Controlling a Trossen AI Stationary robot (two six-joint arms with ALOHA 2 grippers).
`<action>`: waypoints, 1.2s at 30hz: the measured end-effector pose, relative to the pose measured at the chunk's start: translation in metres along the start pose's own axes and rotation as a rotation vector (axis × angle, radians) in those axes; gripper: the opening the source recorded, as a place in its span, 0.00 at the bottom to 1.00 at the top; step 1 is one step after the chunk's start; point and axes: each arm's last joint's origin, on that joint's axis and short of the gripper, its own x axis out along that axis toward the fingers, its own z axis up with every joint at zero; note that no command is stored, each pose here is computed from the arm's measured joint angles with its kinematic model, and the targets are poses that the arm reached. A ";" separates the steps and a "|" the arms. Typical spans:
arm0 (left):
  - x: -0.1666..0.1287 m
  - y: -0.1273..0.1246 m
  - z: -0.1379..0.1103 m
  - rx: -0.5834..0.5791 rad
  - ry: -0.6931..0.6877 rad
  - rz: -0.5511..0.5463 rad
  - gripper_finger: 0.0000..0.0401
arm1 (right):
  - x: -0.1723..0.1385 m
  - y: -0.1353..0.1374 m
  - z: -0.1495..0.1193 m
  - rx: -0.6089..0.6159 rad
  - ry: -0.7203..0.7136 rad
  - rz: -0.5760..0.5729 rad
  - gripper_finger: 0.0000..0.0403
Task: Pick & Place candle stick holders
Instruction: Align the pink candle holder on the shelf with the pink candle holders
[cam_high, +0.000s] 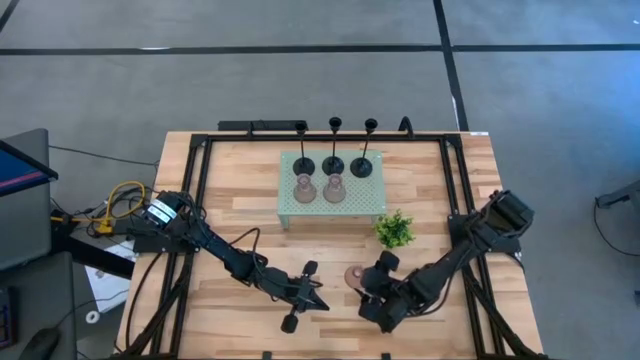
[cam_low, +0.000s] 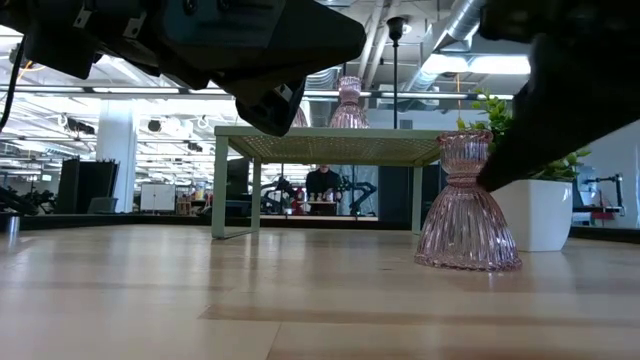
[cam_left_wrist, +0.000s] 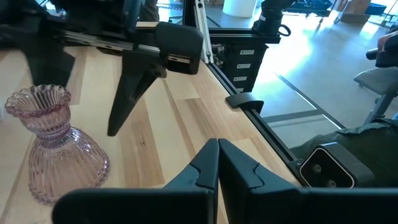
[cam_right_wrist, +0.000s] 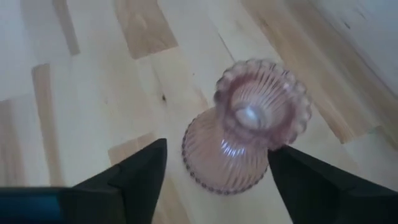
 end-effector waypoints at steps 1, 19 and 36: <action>0.000 0.000 0.000 0.000 0.000 0.000 0.02 | 0.002 -0.001 0.002 0.008 -0.002 -0.003 0.69; 0.000 0.000 -0.002 0.002 0.017 0.002 0.02 | 0.022 -0.018 0.024 0.080 -0.008 -0.067 0.70; 0.000 -0.003 -0.002 -0.004 0.020 -0.005 0.02 | 0.017 -0.012 0.027 0.045 0.018 -0.036 0.36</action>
